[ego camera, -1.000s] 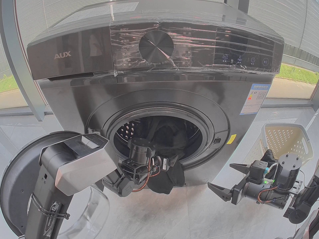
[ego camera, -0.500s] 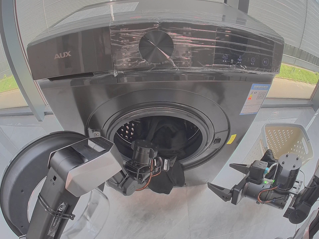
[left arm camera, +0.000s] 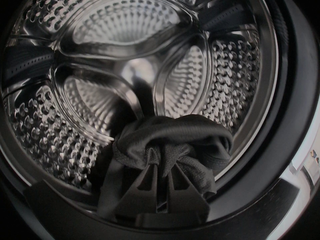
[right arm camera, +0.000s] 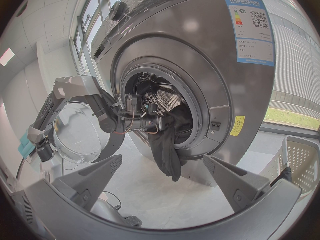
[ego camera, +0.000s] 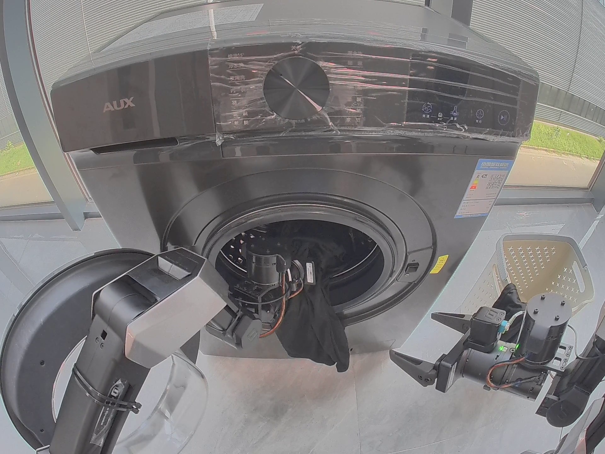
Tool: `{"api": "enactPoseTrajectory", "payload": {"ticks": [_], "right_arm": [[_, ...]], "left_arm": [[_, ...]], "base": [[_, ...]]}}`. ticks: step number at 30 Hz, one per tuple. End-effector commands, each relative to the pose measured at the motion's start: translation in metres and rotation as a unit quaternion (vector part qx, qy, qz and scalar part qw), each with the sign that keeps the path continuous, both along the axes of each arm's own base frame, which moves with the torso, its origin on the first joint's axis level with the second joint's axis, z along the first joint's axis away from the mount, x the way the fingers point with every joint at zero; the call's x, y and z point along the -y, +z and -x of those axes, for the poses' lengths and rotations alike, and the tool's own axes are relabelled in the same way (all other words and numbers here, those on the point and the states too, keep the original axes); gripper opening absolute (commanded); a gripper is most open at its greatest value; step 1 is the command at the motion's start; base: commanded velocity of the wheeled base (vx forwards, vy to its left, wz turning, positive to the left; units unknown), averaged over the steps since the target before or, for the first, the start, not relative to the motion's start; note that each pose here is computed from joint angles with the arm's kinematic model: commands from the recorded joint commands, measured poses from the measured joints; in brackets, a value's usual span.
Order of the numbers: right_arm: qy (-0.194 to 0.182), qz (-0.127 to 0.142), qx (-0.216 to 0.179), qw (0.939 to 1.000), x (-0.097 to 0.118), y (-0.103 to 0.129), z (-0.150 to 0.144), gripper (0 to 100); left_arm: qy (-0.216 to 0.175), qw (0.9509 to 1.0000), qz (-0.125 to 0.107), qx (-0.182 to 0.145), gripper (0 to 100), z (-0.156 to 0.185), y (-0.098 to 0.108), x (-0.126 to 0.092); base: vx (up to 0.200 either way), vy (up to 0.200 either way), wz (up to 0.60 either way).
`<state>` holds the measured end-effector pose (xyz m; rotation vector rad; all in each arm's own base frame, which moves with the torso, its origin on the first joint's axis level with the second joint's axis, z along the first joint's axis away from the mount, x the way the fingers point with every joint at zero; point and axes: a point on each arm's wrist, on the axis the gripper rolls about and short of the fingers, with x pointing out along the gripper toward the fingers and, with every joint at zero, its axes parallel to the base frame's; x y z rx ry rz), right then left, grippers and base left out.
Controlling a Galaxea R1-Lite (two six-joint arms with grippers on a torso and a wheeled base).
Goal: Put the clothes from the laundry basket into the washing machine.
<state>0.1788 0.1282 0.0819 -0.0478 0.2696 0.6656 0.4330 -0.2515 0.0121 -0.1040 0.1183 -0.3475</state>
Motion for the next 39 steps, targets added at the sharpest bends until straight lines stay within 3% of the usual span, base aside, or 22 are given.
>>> {"api": "enactPoseTrajectory", "payload": {"ticks": [1,6,12,13,16,18,20,24,30,39], "right_arm": [[0.01,-0.002,0.001,0.9999,-0.004,0.001,0.003,100],[0.01,-0.002,0.0,0.9999,-0.004,0.001,0.003,100],[0.009,-0.002,0.0,1.0,-0.004,0.001,0.003,100],[0.009,-0.002,0.0,1.0,-0.004,0.001,0.003,100],[0.009,-0.002,0.001,1.0,-0.003,0.001,0.003,100],[0.01,-0.002,0.001,1.0,-0.003,0.001,0.003,100],[0.008,-0.002,0.001,1.0,-0.003,0.001,0.003,100],[0.007,-0.002,0.001,1.0,-0.002,0.001,0.003,100],[0.009,-0.002,0.001,1.0,-0.003,0.001,0.003,100],[0.007,-0.002,0.001,1.0,-0.003,0.001,0.002,100]], "left_arm": [[0.034,0.998,0.03,0.046,0,-0.018,0.019,-0.003],[0.049,0.9958,0.041,0.066,0,-0.025,0.02,0.001],[0.049,0.9958,0.039,0.066,0,-0.026,0.016,0.002],[0.049,0.9959,0.039,0.065,100,-0.026,0.015,0.002],[0.049,0.9959,0.041,0.064,100,-0.023,0.016,0.001],[0.043,0.9976,0.029,0.047,100,-0.016,0.013,-0.002],[0.034,0.9984,0.024,0.037,100,-0.007,0.023,-0.002],[-0.001,1.0,0.0,-0.009,100,0.018,0.022,-0.003],[-0.046,0.9941,-0.044,-0.088,100,0.05,0.015,-0.007],[-0.056,0.99,-0.063,-0.113,100,0.054,-0.017,-0.005]], "base": [[0.0,0.0,0.0],[0.0,0.0,0.0],[0.0,0.0,0.0],[0.0,0.0,0.0],[0.0,0.0,0.0],[0.0,0.0,0.0],[0.0,0.0,0.0],[0.0,0.0,0.0],[0.0,0.0,0.0],[0.0,0.0,0.0]]}}
